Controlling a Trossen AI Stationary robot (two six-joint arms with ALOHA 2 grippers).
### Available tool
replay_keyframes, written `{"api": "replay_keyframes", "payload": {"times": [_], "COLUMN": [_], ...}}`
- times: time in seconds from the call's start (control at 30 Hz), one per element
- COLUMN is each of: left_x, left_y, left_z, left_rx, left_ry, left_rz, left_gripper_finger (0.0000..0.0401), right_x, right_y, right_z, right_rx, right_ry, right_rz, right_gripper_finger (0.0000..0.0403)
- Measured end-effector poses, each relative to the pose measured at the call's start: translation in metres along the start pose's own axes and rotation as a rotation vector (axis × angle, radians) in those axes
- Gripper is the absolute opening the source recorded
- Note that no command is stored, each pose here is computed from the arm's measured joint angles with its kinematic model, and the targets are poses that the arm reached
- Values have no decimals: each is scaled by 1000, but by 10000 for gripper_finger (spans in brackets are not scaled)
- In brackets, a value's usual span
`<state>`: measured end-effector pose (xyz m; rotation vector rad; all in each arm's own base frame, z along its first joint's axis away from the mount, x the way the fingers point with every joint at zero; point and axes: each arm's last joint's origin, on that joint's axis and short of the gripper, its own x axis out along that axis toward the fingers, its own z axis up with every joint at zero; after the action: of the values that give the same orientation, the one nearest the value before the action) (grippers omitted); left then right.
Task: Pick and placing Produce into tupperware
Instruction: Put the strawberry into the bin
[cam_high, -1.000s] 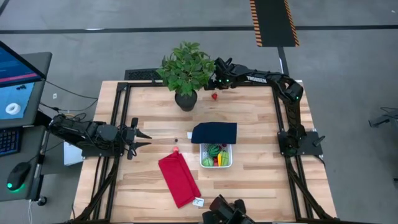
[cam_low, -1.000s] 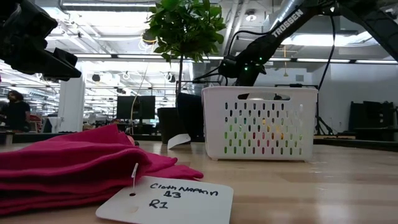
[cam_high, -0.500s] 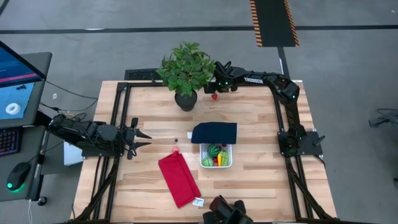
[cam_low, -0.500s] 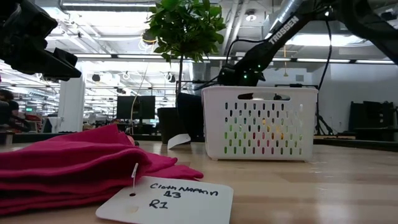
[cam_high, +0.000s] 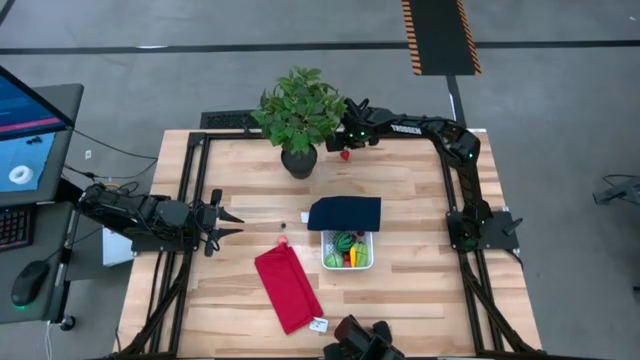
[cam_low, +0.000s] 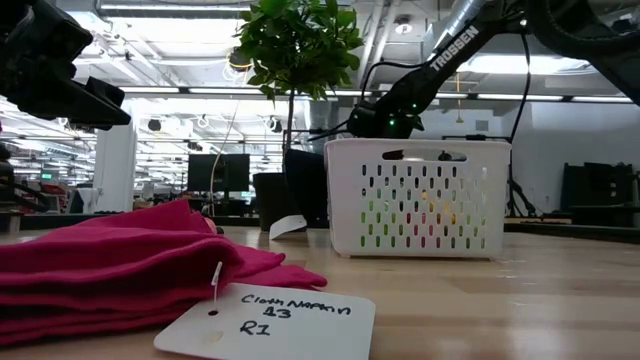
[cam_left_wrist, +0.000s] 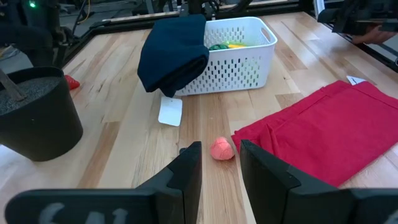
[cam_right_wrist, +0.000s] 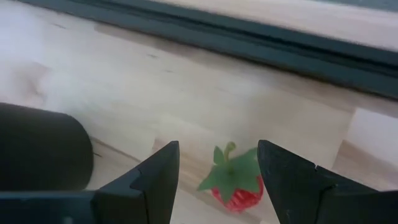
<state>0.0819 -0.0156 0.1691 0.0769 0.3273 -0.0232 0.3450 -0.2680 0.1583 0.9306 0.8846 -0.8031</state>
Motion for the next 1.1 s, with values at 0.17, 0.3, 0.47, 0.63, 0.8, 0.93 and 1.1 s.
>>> {"api": "replay_keyframes", "payload": {"times": [0.17, 0.3, 0.47, 0.63, 0.8, 0.93, 1.1], "left_x": [0, 0, 0, 0, 0, 0, 0], "left_y": [0, 0, 0, 0, 0, 0, 0], "left_z": [0, 0, 0, 0, 0, 0, 0], "left_rx": [0, 0, 0, 0, 0, 0, 0], "left_ry": [0, 0, 0, 0, 0, 0, -1], "left_rz": [0, 0, 0, 0, 0, 0, 0], "left_gripper_finger": [100, 100, 100, 100, 100, 100, 100], "right_x": [0, 0, 0, 1, 1, 1, 1], "right_y": [0, -1, 3, 5, 3, 3, 4], "right_z": [-1, -1, -4, -5, -6, -7, -7], "right_rx": [1, 1, -16, -21, -1, -1, 18], "right_ry": [11, 12, 15, 19, 37, 42, 42], "right_rz": [-5, -6, -3, -1, -15, -14, -8], "right_gripper_finger": [239, 225, 173, 119, 94, 77, 34]}}
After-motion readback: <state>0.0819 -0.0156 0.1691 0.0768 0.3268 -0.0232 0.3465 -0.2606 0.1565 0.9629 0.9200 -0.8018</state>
